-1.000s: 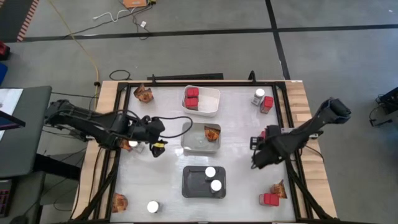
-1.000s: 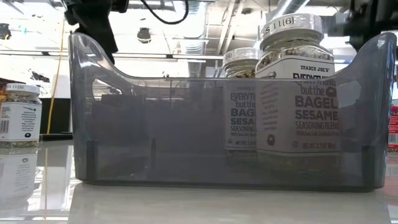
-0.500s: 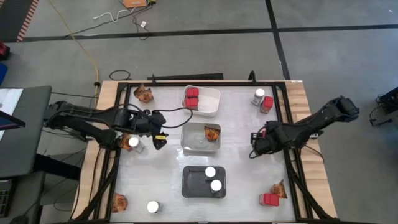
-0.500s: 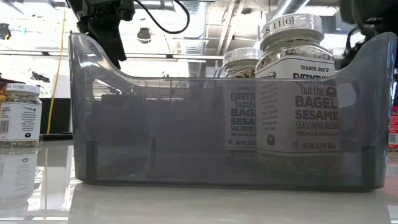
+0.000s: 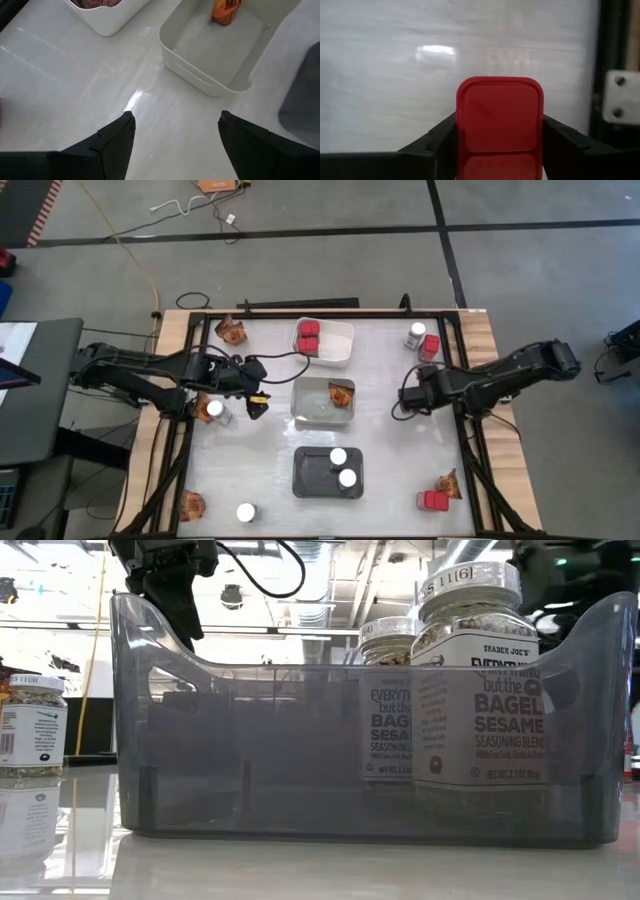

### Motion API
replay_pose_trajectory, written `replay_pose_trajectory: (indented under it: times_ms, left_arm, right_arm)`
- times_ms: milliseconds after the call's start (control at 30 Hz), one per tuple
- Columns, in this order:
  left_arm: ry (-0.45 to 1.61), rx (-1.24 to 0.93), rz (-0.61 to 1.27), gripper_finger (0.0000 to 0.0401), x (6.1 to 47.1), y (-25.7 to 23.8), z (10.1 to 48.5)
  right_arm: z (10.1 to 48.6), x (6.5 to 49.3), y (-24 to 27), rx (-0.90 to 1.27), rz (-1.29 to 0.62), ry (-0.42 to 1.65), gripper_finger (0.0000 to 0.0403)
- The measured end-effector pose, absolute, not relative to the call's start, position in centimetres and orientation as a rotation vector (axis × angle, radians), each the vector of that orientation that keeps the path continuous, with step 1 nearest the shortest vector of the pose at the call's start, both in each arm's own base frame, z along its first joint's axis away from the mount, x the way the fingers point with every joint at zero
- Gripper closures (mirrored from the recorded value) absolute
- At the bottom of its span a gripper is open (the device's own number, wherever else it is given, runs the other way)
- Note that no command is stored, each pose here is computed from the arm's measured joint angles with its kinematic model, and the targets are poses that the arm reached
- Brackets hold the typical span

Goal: Sort spices by type
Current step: Put the red seasoning can into the white bin

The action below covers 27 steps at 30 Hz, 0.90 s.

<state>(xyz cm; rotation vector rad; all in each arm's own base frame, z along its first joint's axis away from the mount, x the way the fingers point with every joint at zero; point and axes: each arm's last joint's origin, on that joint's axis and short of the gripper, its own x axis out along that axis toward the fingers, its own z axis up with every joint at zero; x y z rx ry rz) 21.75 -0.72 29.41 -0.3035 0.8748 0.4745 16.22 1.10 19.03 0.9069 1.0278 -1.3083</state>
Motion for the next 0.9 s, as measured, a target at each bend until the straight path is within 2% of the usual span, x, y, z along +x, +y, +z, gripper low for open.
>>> replay_pose_trajectory:
  times_ms: [167,400,500,600,767,900]
  left_arm:
    - [0.874,-0.305,0.475,0.0127,21.7,-0.7,29.4]
    - [0.878,-0.311,0.463,0.0127,21.8,-0.8,29.4]
    - [0.882,-0.313,0.452,0.0127,21.8,-0.8,29.4]
    - [0.88,-0.315,0.453,0.0127,21.8,-0.8,29.4]
    - [0.872,-0.317,0.459,0.0127,21.8,-0.8,29.4]
    - [0.871,-0.321,0.461,0.0127,21.8,-0.8,29.4]
  right_arm:
    - [21.2,18.5,-0.8,0.869,-1.175,0.934,0.0167]
    - [29.2,22.0,-6.1,0.459,-0.891,0.749,0.0167]
    - [33.0,23.2,-8.9,0.327,-0.783,0.639,0.0167]
    - [35.5,24.6,-12.0,0.234,-0.72,0.629,0.0167]
    - [35.9,29.1,-15.8,0.089,-0.591,0.772,0.0167]
    - [33.2,33.0,-17.0,0.025,-0.439,0.949,0.0167]
